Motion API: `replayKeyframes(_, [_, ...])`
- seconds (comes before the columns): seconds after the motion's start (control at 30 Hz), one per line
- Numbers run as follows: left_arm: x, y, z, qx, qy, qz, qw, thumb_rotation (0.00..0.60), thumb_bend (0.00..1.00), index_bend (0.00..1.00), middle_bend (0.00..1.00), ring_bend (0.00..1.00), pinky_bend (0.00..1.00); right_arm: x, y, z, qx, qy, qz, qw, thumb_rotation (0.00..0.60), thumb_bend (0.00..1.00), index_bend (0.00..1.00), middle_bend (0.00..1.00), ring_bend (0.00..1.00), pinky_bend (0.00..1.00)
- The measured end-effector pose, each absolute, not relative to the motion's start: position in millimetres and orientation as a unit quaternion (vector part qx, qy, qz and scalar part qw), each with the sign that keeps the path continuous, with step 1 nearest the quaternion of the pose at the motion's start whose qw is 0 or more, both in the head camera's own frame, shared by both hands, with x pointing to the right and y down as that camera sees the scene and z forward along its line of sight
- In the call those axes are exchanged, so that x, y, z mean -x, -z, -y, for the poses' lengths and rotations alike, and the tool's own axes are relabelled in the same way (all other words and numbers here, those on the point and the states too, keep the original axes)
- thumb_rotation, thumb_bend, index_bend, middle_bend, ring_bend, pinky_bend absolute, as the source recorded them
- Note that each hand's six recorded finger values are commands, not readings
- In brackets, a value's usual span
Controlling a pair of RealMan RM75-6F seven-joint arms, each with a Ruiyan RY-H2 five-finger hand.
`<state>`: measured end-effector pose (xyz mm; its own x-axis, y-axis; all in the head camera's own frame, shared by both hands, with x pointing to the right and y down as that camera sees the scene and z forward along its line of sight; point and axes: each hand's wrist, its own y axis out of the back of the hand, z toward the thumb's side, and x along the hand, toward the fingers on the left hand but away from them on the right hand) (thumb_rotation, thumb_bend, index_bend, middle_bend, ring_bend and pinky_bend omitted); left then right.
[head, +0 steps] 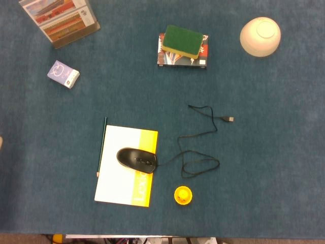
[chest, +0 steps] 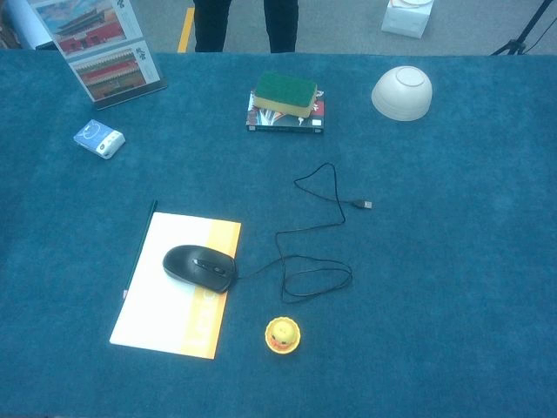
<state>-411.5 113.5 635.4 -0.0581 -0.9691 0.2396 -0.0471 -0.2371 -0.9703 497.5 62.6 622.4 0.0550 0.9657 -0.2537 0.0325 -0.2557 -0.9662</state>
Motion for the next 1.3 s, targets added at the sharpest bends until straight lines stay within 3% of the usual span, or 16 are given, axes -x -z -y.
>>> replayKeyframes(0.33, [410, -636, -110, 0.555, 0.558, -0.461, 0.410, 0.600, 0.24, 0.39, 0.43, 0.35, 0.50, -498, -627, -64, 0.583, -0.542, 0.428, 0.427, 0.600, 0.00, 0.42, 0.24, 0.11, 0.31])
replayKeyframes(0.5, [412, -638, -107, 0.555, 0.557, -0.465, 0.407, 0.600, 0.24, 0.39, 0.43, 0.35, 0.50, -496, -626, -62, 0.586, -0.534, 0.437, 0.426, 0.600, 0.00, 0.26, 0.24, 0.11, 0.31])
replayKeyframes(0.57, [412, -638, -105, 0.555, 0.555, -0.468, 0.406, 0.600, 0.24, 0.39, 0.43, 0.35, 0.50, -495, -627, -58, 0.588, -0.532, 0.438, 0.424, 0.600, 0.00, 0.25, 0.24, 0.12, 0.31])
replayKeyframes(0.7, [412, -638, -103, 0.556, 0.553, -0.468, 0.407, 0.600, 0.24, 0.39, 0.43, 0.35, 0.50, -490, -629, -52, 0.592, -0.528, 0.436, 0.425, 0.600, 0.00, 0.25, 0.25, 0.13, 0.31])
replayKeyframes(0.9, [414, -637, -108, 0.560, 0.553, -0.467, 0.404, 0.600, 0.24, 0.39, 0.43, 0.35, 0.50, -468, -636, -40, 0.603, -0.511, 0.430, 0.436, 0.600, 0.00, 0.27, 0.26, 0.13, 0.19])
replayKeyframes(1.3, [429, -641, -113, 0.563, 0.549, -0.478, 0.390, 0.600, 0.24, 0.39, 0.43, 0.35, 0.50, -404, -652, -9, 0.640, -0.494, 0.384, 0.446, 0.600, 0.00, 0.32, 0.21, 0.09, 0.18])
